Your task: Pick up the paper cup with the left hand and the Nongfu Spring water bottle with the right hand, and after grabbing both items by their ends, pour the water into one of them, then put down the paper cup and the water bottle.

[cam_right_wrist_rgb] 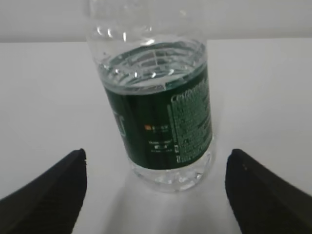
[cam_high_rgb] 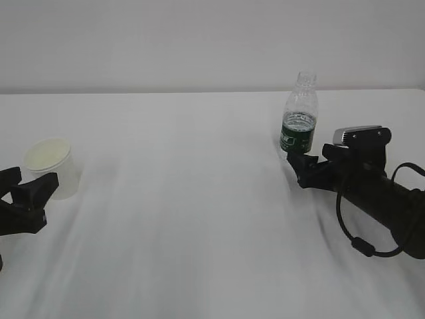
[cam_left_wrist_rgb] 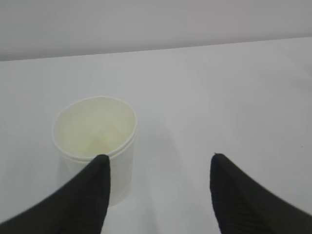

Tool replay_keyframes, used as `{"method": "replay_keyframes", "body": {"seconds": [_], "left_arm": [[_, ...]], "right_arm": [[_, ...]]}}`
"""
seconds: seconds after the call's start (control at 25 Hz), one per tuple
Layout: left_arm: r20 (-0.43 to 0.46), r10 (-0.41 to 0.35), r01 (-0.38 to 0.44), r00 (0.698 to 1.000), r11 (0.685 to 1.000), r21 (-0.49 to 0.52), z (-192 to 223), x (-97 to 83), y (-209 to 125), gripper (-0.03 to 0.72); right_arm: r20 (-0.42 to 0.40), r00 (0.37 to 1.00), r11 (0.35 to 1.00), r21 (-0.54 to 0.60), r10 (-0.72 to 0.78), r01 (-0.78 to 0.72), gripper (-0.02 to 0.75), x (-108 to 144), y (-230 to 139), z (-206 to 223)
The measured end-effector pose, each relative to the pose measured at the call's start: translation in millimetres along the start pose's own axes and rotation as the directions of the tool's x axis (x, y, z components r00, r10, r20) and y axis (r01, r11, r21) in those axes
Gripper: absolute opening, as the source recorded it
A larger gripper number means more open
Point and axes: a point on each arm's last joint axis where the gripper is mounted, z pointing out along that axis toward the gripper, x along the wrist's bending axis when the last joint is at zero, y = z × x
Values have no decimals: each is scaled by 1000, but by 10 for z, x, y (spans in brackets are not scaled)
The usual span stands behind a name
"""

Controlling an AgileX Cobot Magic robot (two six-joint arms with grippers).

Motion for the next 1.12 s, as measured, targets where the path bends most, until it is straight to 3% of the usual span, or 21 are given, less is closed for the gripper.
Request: {"method": "replay_keyframes", "body": {"seconds": [0.84,1.12], "left_arm": [[3,1,-1,1000,1000,7,6,-2,-16,461],[28,10,-13,1000,995,100,56,-16,-209,461]], "right_arm": [[-8,1000,996,-92,-5,4,669,-90,122,339],[-19,1000,994,-113,-14,11,664,-92,176,382]]}}
